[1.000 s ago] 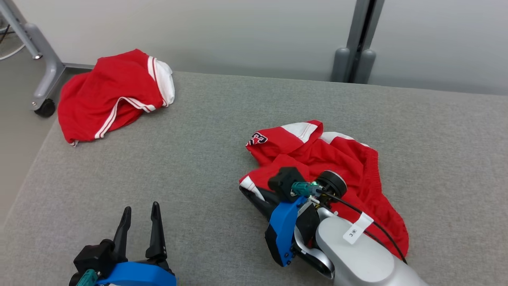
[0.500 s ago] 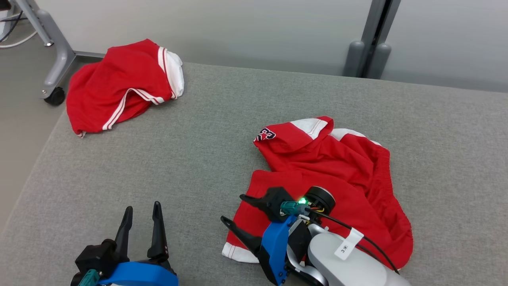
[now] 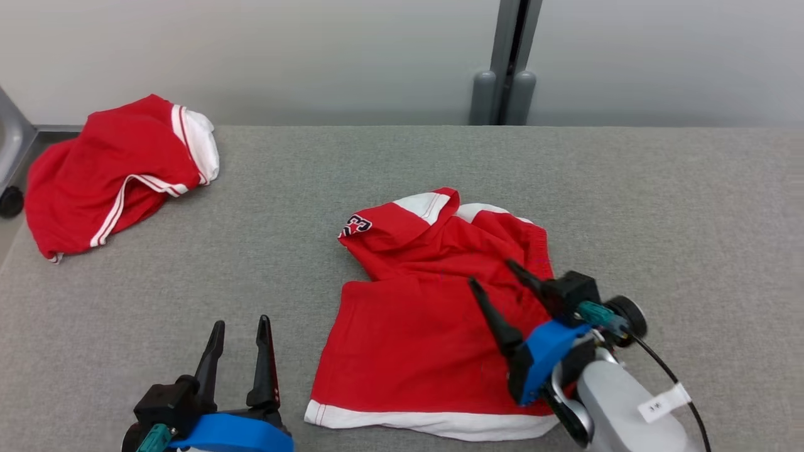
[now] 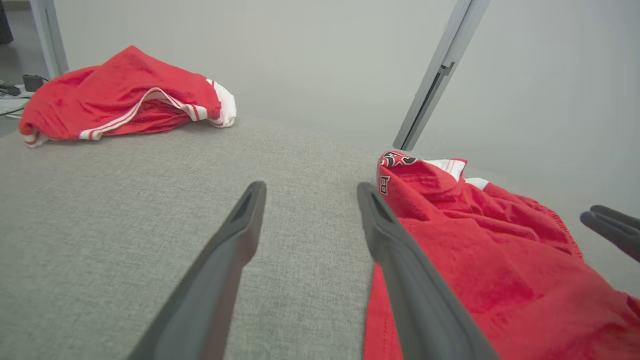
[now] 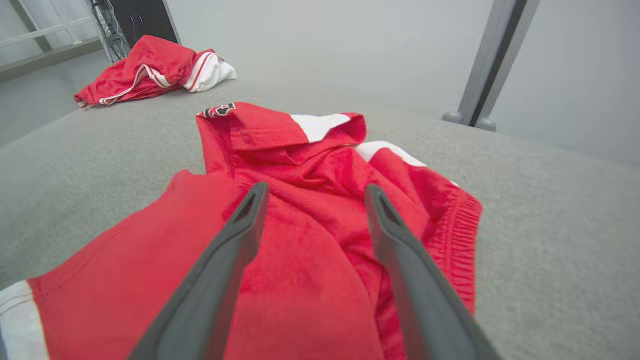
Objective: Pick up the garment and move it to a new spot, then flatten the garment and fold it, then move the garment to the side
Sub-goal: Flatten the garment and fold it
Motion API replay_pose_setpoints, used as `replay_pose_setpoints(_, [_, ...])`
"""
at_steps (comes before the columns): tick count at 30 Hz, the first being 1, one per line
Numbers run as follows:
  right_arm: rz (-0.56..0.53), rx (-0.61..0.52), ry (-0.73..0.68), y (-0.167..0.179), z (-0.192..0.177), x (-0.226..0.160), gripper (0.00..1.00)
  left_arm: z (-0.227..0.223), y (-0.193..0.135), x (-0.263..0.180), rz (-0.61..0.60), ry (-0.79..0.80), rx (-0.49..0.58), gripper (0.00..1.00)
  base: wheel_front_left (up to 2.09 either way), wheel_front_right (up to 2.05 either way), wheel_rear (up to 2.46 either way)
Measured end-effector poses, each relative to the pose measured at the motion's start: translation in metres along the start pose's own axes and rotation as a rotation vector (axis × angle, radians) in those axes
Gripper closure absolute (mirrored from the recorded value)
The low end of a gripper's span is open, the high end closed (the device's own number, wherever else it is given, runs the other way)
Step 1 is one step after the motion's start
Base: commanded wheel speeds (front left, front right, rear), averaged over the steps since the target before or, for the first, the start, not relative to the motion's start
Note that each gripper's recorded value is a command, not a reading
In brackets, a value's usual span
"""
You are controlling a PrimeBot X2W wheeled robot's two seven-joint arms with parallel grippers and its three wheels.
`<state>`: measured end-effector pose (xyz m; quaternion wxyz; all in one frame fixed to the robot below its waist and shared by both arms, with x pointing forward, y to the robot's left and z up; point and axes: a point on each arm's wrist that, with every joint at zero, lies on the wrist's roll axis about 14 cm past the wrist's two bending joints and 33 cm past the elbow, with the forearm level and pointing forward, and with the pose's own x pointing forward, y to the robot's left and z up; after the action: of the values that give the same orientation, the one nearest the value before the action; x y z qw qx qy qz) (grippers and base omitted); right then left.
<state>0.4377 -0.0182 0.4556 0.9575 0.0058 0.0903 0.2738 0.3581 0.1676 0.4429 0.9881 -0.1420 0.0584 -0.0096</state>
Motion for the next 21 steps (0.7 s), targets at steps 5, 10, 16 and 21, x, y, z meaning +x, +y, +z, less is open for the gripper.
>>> replay_pose_setpoints(5, [-0.198,0.013,0.037,-0.059,-0.029,-0.045,0.00,-0.006,-0.012,0.005,-0.040,0.020,0.009,0.00,0.00,0.00,0.00])
replay_pose_setpoints(10, [-0.284,0.004,0.093,-0.079,-0.044,-0.082,0.00,-0.012,-0.020,0.007,-0.067,0.037,0.016,0.00,0.00,0.00,0.00])
replay_pose_setpoints(16, [-0.250,0.017,0.227,-0.063,-0.065,-0.102,0.00,-0.017,-0.026,0.008,-0.089,0.053,0.018,0.00,0.00,0.00,0.00])
replay_pose_setpoints(21, [-0.213,-0.013,0.332,-0.056,-0.079,-0.103,0.00,-0.017,-0.021,0.006,-0.075,0.054,0.023,0.00,0.00,0.00,0.00])
